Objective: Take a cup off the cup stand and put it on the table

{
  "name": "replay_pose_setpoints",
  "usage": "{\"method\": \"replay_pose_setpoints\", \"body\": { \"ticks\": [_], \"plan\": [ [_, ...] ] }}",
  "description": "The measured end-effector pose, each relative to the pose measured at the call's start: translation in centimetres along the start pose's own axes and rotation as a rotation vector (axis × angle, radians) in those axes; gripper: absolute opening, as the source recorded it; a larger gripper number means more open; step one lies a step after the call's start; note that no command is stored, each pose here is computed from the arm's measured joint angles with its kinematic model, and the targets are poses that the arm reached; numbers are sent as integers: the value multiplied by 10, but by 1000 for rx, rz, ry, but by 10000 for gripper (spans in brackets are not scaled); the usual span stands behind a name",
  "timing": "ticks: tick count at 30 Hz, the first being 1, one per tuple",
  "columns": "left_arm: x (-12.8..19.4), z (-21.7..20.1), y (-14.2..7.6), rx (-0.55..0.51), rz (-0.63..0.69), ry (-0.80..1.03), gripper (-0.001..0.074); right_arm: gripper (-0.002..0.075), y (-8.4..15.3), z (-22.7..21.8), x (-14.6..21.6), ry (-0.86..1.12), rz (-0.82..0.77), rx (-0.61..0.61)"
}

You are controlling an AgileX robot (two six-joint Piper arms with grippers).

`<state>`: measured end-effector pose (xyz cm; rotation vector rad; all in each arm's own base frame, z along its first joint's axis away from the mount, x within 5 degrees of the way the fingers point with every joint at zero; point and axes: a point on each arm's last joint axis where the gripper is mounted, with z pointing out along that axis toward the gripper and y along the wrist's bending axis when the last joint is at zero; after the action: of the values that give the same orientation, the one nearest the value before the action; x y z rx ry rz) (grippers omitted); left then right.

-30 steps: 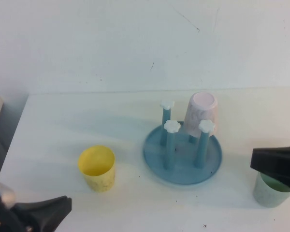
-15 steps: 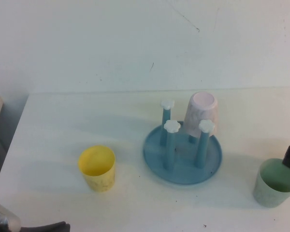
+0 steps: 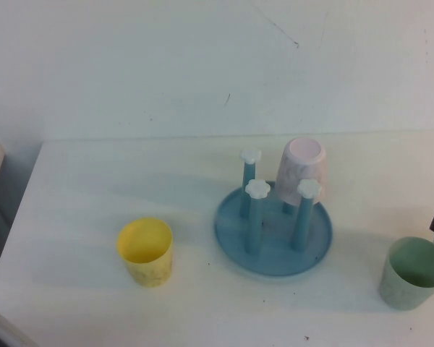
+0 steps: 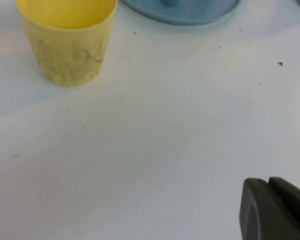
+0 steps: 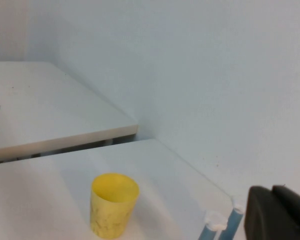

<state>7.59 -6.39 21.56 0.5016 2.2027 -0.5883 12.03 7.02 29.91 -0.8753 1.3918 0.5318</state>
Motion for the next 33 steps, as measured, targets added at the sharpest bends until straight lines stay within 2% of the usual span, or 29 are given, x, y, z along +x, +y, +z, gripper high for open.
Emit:
{"method": "replay_pose_setpoints", "body": {
  "ticks": [2,7,12,15,22,27,33],
  "plan": [
    [2,0,0,4,0,18,-1,-1,-2,0,2,16,1,31],
    [6,0,-1,12,3,62,-1,-1,-17,-4,9,96,-12,205],
    [8,0,-2,17,5,91,-1,-1,-20,-18,2,121,-134,370],
    [9,0,-2,19,5,101,-1,-1,-19,-33,-6,126,-212,510],
    [10,-1,-2,20,5,106,-1,-1,-19,-62,-16,148,-310,767],
    [10,-1,-2,20,5,106,-1,-1,-15,-72,-14,169,-356,839],
    [10,-1,-2,21,5,108,-1,-1,-5,-81,17,209,-307,896]
  ]
}}
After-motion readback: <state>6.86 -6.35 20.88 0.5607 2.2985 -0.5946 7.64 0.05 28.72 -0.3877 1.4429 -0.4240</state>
